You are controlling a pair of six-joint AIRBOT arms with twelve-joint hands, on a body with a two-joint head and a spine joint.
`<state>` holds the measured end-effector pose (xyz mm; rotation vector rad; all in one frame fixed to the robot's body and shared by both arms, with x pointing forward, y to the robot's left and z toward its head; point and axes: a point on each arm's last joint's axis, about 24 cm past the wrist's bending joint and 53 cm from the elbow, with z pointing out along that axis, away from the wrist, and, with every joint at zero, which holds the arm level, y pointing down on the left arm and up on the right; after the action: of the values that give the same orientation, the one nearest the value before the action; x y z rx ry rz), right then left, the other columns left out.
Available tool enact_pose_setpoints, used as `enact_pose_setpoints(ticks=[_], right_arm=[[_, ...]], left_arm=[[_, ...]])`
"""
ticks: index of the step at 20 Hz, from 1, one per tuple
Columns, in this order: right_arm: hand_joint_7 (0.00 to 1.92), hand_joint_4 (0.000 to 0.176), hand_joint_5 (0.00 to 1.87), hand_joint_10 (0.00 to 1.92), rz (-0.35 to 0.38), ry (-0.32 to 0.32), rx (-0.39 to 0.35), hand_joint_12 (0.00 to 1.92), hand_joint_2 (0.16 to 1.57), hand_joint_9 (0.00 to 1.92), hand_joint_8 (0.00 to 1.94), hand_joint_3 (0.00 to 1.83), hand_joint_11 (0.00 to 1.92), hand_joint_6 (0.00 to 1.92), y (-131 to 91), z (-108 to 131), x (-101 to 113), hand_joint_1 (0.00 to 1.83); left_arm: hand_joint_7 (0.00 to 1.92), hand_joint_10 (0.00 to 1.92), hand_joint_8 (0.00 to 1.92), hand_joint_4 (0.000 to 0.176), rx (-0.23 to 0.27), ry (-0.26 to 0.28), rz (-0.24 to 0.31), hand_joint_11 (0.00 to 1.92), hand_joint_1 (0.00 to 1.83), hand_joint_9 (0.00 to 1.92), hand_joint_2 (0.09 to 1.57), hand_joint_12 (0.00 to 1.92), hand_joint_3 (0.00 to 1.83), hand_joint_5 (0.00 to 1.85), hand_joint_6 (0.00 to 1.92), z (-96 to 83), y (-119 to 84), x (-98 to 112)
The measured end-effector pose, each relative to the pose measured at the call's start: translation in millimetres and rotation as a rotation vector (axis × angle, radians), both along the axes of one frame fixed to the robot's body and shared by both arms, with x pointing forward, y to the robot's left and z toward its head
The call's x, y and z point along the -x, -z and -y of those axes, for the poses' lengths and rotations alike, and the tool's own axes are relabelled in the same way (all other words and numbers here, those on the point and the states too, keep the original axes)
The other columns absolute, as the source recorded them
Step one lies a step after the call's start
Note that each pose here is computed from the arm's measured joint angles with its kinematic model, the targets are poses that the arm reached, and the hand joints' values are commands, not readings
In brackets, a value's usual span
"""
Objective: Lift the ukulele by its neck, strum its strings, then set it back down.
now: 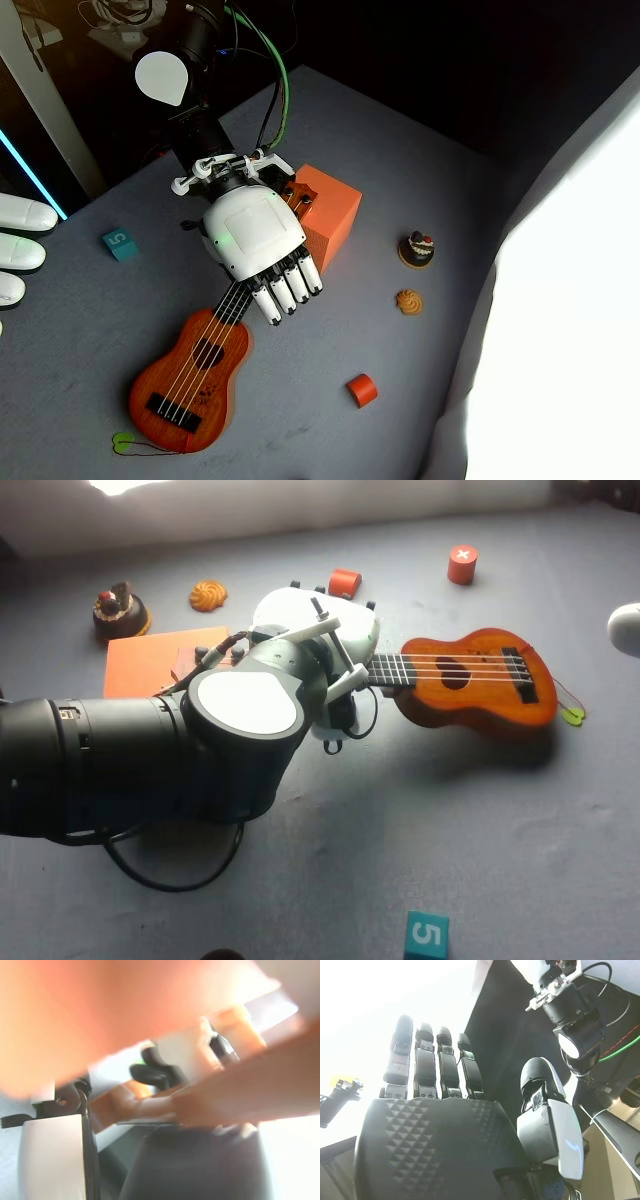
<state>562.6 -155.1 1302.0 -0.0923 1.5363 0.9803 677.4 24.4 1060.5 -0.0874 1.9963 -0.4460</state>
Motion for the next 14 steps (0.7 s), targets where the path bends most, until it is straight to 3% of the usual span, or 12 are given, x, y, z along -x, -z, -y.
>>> enact_pose_setpoints(ticks=[1, 3, 6, 8, 14], right_arm=[[0.14, 0.000, 0.14, 0.01, 0.000, 0.000, 0.001, 0.64, 1.28, 0.16, 0.00, 0.00, 0.00, 0.01, 0, 0, 0, 0.06], [0.16, 0.000, 0.15, 0.02, 0.000, 0.000, 0.000, 0.70, 1.27, 0.17, 0.00, 0.00, 0.00, 0.01, 0, 0, 0, 0.05], [0.17, 0.000, 0.15, 0.01, 0.000, 0.000, 0.000, 0.66, 1.27, 0.17, 0.01, 0.00, 0.00, 0.01, 0, 0, 0, 0.07], [0.18, 0.000, 0.16, 0.02, 0.000, 0.000, 0.000, 0.75, 1.27, 0.19, 0.01, 0.00, 0.00, 0.01, 0, 0, 0, 0.06], [0.18, 0.000, 0.18, 0.01, 0.000, 0.000, 0.000, 0.72, 1.27, 0.18, 0.00, 0.00, 0.00, 0.01, 0, 0, 0, 0.05]], left_arm=[[1.44, 1.92, 1.92, 0.000, 0.005, 0.000, -0.004, 1.48, 1.35, 1.49, 1.15, 1.92, 0.01, 1.31, 1.92, 0.9, 0, 0], [1.44, 1.92, 1.92, 0.018, 0.011, 0.000, -0.007, 1.55, 1.36, 1.51, 1.20, 1.92, 0.01, 1.35, 1.92, 2.2, -2, 1], [1.40, 1.92, 1.92, 0.025, 0.028, 0.011, -0.019, 1.57, 1.45, 1.50, 1.18, 1.92, 0.00, 1.34, 1.92, 8.2, -3, 4], [1.37, 1.92, 1.92, 0.042, 0.037, 0.016, -0.016, 1.55, 1.50, 1.48, 1.18, 1.92, 0.00, 1.30, 1.92, 9.4, -9, 5], [1.35, 1.92, 1.92, 0.063, 0.084, -0.013, -0.025, 1.50, 1.49, 1.44, 1.20, 1.92, 0.01, 1.27, 1.92, -3.3, -33, 5]])
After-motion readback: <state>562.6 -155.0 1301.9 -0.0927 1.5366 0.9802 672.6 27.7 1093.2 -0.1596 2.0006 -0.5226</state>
